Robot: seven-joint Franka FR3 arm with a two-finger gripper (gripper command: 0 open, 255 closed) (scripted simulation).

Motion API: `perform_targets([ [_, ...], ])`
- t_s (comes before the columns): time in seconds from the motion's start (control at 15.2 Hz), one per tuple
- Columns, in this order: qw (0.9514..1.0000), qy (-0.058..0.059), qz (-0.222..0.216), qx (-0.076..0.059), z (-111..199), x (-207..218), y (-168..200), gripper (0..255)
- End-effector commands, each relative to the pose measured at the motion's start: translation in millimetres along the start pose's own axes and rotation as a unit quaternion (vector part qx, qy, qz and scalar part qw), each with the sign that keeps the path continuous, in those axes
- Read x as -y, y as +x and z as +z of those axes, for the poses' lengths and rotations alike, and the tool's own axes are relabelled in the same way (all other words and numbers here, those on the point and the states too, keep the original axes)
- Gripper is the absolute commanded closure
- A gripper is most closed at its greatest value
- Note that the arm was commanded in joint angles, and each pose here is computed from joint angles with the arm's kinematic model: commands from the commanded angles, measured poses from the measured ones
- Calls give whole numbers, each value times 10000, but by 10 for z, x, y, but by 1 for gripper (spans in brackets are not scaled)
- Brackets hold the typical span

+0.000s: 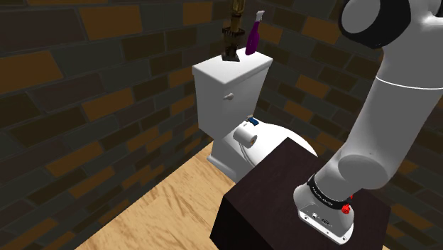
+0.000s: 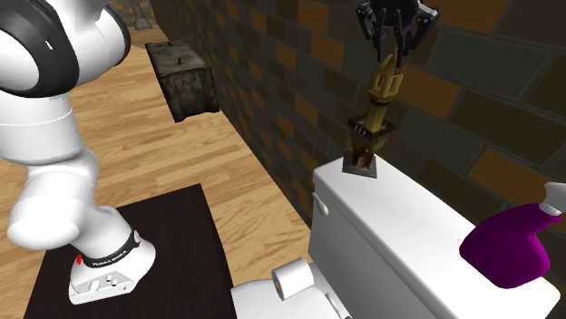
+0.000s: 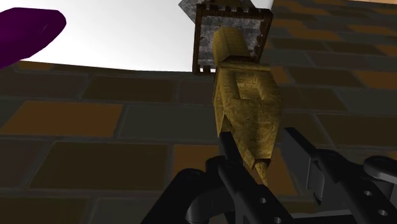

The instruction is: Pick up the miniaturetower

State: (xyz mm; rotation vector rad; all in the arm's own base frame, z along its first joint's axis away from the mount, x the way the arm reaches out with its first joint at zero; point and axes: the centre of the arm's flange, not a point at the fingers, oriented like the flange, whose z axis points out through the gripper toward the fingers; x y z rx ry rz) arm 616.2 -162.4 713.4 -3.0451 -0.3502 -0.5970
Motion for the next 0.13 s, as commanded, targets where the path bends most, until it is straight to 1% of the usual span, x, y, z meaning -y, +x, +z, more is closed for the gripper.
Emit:
perform_targets([
  [0.0,10000,0,-3,-2,-61,-2,19,255],
  [0.07,10000,0,-3,-2,-61,-2,19,255],
])
